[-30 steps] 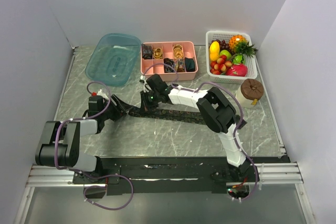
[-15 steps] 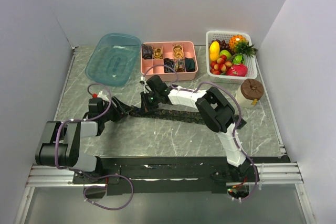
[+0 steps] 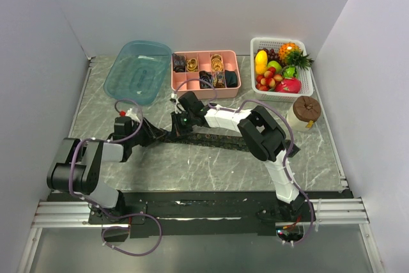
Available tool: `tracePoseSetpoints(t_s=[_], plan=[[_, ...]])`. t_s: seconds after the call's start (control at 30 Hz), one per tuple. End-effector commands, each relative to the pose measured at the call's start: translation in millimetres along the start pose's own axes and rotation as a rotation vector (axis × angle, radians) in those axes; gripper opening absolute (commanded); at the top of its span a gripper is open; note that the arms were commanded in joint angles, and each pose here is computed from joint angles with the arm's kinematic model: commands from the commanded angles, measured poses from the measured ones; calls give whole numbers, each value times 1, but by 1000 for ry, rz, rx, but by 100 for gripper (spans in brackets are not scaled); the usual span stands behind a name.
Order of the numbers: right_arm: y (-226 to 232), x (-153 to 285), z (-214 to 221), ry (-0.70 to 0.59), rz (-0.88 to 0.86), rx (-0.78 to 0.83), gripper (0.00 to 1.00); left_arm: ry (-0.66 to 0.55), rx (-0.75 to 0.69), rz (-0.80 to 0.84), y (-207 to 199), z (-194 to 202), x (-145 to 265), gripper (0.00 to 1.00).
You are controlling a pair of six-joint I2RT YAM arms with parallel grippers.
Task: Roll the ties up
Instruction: Roll the tie at the center of the board.
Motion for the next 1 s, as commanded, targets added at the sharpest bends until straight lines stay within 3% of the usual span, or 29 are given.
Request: tracePoseSetpoints(t_s=[0.0, 0.1, 0.43, 0.97], plan=[[-7, -6, -2, -3, 19, -4, 0, -15, -73, -13, -5, -3, -10, 42], [-7, -6, -3, -3, 18, -5, 0, -21, -103, -24, -10, -5, -13, 36], [-5, -8, -12, -15, 6, 1, 0, -72, -218, -110, -24, -19, -4, 2], [-2, -23, -27, -41, -59, -32, 0, -57, -396, -285, -52, -17, -8, 1]])
Point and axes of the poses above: each gripper's point midway between its finger pads, its own x axis back along the fingers, its own y axis along the line the jaws close on, z = x × y, the point moved 3 cm from there along x, back along the fingers, and after that the axes turned 2 degrees about -x, right-handed, at the moved point
